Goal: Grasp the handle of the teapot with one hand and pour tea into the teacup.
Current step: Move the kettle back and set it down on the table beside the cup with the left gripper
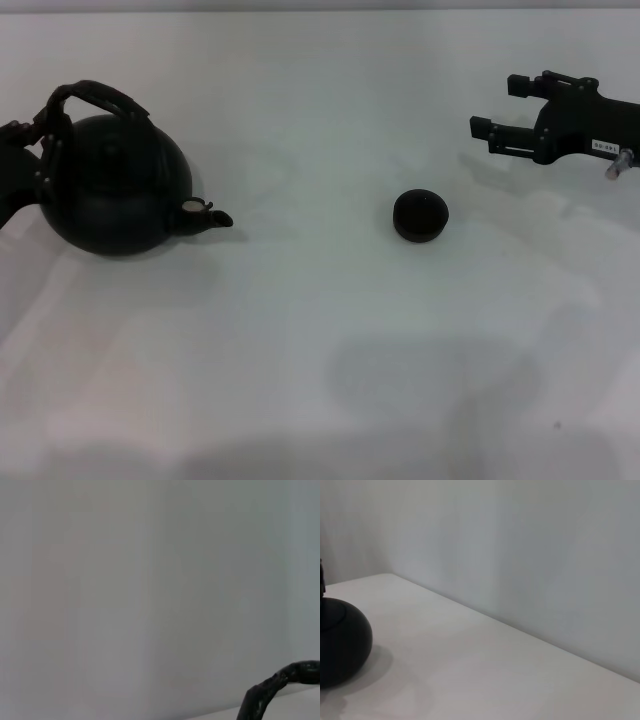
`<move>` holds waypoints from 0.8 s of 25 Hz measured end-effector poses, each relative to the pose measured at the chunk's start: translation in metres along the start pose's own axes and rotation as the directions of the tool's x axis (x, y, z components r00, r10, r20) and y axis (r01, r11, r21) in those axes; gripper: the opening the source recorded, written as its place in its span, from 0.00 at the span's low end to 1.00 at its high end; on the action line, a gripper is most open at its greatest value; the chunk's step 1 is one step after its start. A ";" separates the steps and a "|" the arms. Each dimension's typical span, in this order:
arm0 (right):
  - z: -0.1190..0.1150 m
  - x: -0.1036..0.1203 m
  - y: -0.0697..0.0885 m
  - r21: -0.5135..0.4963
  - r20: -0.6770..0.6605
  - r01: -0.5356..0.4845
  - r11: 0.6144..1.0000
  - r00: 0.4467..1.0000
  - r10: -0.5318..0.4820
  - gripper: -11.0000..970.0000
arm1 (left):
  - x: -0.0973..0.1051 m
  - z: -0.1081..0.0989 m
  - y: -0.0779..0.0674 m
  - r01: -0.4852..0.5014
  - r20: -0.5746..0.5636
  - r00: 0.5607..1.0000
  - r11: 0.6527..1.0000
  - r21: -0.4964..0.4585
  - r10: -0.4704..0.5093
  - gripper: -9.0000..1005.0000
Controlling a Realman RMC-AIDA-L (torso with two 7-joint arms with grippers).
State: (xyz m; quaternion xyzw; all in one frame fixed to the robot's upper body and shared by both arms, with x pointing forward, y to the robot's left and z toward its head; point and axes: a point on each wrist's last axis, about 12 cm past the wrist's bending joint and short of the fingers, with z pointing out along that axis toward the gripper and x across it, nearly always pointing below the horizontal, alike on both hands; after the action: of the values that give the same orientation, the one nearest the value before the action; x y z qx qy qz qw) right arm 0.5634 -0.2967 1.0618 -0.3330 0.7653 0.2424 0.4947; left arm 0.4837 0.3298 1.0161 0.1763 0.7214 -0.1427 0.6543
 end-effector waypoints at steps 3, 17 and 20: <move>0.000 0.000 -0.001 0.008 -0.002 -0.001 1.000 1.000 0.001 0.86 | 0.003 -0.001 -0.001 -0.022 -0.009 1.000 1.000 -0.015 0.022 0.14; 0.002 0.000 -0.002 0.018 -0.001 -0.008 1.000 1.000 0.008 0.86 | 0.009 -0.004 -0.002 -0.033 -0.026 0.999 0.998 -0.045 0.032 0.17; 0.002 -0.001 -0.002 0.019 0.003 -0.005 1.000 1.000 0.005 0.86 | 0.009 -0.005 -0.002 -0.045 -0.023 0.999 0.998 -0.044 0.044 0.22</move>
State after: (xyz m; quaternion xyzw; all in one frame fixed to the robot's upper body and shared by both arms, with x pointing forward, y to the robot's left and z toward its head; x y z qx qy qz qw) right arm 0.5666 -0.2964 1.0622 -0.3261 0.7676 0.2369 0.4983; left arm 0.4771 0.3307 1.0075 0.1793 0.7274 -0.1102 0.6531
